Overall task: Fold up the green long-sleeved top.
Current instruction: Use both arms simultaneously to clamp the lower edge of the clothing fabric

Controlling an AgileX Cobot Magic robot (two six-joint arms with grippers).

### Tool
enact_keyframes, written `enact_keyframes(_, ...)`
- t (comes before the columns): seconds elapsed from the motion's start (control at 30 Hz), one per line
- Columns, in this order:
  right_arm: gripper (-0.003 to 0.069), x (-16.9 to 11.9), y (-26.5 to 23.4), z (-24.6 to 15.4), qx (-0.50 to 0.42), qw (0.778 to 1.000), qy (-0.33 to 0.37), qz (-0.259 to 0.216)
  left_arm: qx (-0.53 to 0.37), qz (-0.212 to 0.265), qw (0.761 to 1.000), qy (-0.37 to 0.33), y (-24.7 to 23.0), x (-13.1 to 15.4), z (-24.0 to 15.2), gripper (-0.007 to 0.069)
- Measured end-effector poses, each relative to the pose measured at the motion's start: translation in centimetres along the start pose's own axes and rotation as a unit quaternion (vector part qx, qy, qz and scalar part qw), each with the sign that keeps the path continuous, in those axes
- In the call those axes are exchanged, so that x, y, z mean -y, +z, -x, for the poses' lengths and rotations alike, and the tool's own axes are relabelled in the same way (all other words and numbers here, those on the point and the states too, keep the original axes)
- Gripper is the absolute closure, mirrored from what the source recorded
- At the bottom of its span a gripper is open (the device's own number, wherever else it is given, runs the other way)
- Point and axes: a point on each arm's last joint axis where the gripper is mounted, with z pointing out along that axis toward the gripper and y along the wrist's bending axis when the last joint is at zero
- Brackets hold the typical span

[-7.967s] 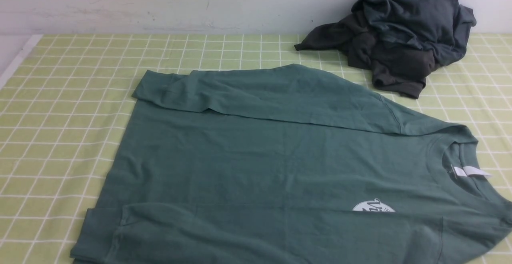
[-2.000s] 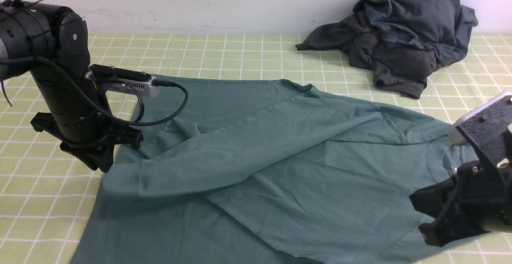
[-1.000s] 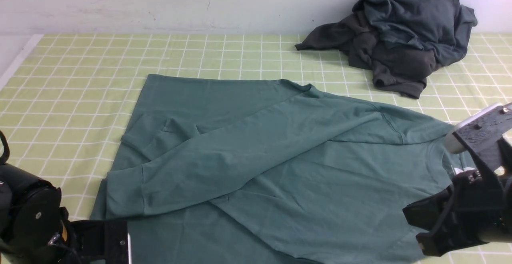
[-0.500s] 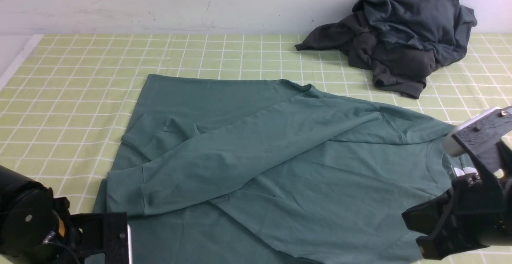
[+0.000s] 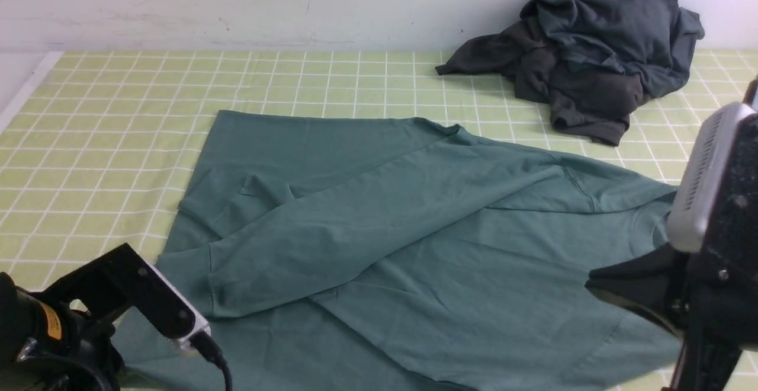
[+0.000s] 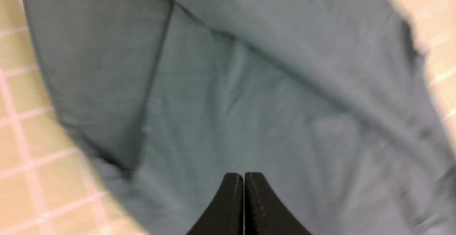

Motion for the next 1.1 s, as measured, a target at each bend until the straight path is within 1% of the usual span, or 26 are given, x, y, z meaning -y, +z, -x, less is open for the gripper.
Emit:
enact_keyframes(0.03, 0.0648, 0.3, 0.5, 0.0, -0.004, 0.999, -0.039, -0.009, 0.001, 0.001, 1.000, -0.024, -0.1, -0.1, 0.1, 0.0626)
enact_keyframes(0.13, 0.0610, 0.8, 2.1, -0.5, -0.033, 0.996, -0.076, -0.006, 0.002, 0.002, 0.999, -0.037, -0.1, -0.1, 0.1, 0.0626)
enact_keyframes(0.17, 0.0587, 0.9, 2.8, -0.9, -0.054, 0.994, -0.092, 0.000, 0.001, 0.001, 0.999, -0.044, -0.1, -0.1, 0.1, 0.0626)
enact_keyframes(0.23, 0.0512, 1.0, 4.9, -2.2, -0.114, 0.984, -0.130, 0.032, 0.002, 0.000, 0.998, -0.063, -0.1, -0.1, 0.1, 0.0626)
enact_keyframes(0.33, 0.0431, 1.0, 7.1, -4.3, -0.200, 0.958, -0.190, 0.081, 0.002, 0.000, 0.997, -0.078, -0.1, -0.1, 0.1, 0.0626)
enact_keyframes(0.4, 0.0388, 1.0, 8.7, -5.8, -0.251, 0.935, -0.223, 0.115, 0.004, -0.001, 0.997, -0.083, -0.1, -0.1, 0.2, 0.0626)
enact_keyframes(0.53, 0.0361, 1.0, 11.3, -8.0, -0.308, 0.897, -0.275, 0.156, 0.019, -0.002, 0.995, -0.093, -0.1, -0.1, 0.4, 0.0626)
enact_keyframes(0.57, 0.0360, 1.0, 11.4, -8.2, -0.311, 0.895, -0.279, 0.158, 0.020, -0.003, 0.995, -0.094, -0.1, 0.0, 0.5, 0.0626)
enact_keyframes(0.6, 0.0359, 1.0, 12.1, -8.8, -0.323, 0.885, -0.290, 0.171, 0.023, -0.005, 0.995, -0.098, -0.2, 0.0, 0.5, 0.0626)
enact_keyframes(0.7, 0.0361, 0.8, 12.8, -9.4, -0.333, 0.876, -0.296, 0.184, 0.024, -0.008, 0.995, -0.101, -0.2, 0.0, 0.5, 0.0626)
enact_keyframes(0.83, 0.0389, 0.9, 12.9, -9.4, -0.334, 0.874, -0.300, 0.184, 0.024, -0.008, 0.995, -0.101, -0.2, 0.0, 0.5, 0.0626)
enact_keyframes(1.0, 0.0531, 1.0, 13.3, -9.2, -0.324, 0.887, -0.284, 0.164, 0.025, -0.009, 0.994, -0.102, -0.2, 0.1, 0.6, 0.0626)
enact_keyframes(1.07, 0.0568, 1.0, 13.3, -9.2, -0.326, 0.890, -0.277, 0.161, 0.026, -0.009, 0.994, -0.103, -0.2, 0.1, 0.6, 0.0626)
enact_keyframes(1.1, 0.0608, 1.1, 13.3, -9.2, -0.327, 0.892, -0.270, 0.158, 0.026, -0.009, 0.994, -0.103, -0.2, 0.1, 0.6, 0.0626)
